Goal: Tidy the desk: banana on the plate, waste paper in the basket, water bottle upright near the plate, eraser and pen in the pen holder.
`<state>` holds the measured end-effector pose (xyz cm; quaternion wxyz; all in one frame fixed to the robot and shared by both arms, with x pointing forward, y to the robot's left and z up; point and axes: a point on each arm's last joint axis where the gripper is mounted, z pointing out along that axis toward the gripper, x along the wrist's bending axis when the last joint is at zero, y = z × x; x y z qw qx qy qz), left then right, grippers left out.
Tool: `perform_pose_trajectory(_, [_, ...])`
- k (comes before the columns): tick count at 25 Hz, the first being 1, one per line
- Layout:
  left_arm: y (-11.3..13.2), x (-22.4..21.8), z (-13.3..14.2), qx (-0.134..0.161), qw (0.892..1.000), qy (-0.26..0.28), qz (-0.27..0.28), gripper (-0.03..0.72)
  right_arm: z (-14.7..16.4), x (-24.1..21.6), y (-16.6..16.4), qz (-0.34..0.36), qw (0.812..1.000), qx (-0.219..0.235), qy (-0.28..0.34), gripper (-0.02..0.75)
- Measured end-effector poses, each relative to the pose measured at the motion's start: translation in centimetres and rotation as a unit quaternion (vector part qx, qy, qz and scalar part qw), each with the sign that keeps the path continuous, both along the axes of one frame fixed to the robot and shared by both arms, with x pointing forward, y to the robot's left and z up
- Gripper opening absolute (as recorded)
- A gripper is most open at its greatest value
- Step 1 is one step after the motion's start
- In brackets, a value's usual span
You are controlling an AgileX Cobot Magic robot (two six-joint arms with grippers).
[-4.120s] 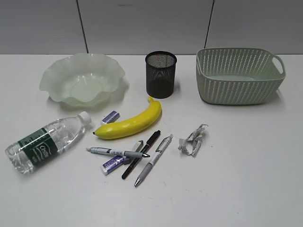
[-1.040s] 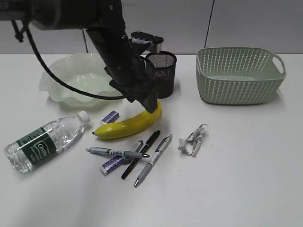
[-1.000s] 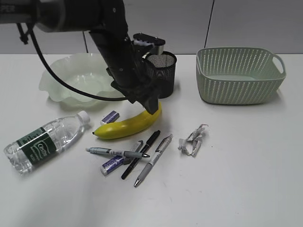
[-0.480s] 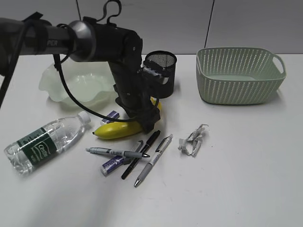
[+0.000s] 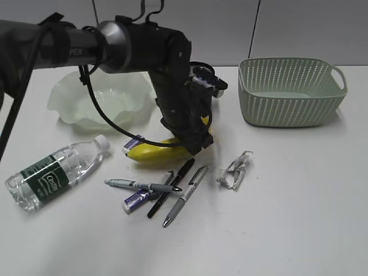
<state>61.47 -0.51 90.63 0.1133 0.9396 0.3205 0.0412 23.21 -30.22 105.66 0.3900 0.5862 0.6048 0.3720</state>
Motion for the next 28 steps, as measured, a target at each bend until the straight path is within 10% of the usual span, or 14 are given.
perform_pose_trajectory(6, [-2.3,-0.9,3.6,-0.038,0.999,0.016,-0.009,0.330,0.0,0.0,0.0,0.000,1.000,0.000,0.000,0.239])
perform_pose_trajectory(14, [-2.3,-1.5,14.9,-0.106,0.994,-0.033,-0.024,0.330,0.0,0.0,0.0,0.000,1.000,0.000,0.000,0.239])
perform_pose_trajectory(20, [4.2,1.4,20.6,-0.067,0.986,-0.149,0.031,0.330,0.0,0.0,0.0,0.000,1.000,0.000,0.000,0.239])
perform_pose_trajectory(28, [14.8,8.5,16.8,-0.080,0.973,-0.098,0.195,0.330,0.0,0.0,0.0,0.000,1.000,0.000,0.000,0.239])
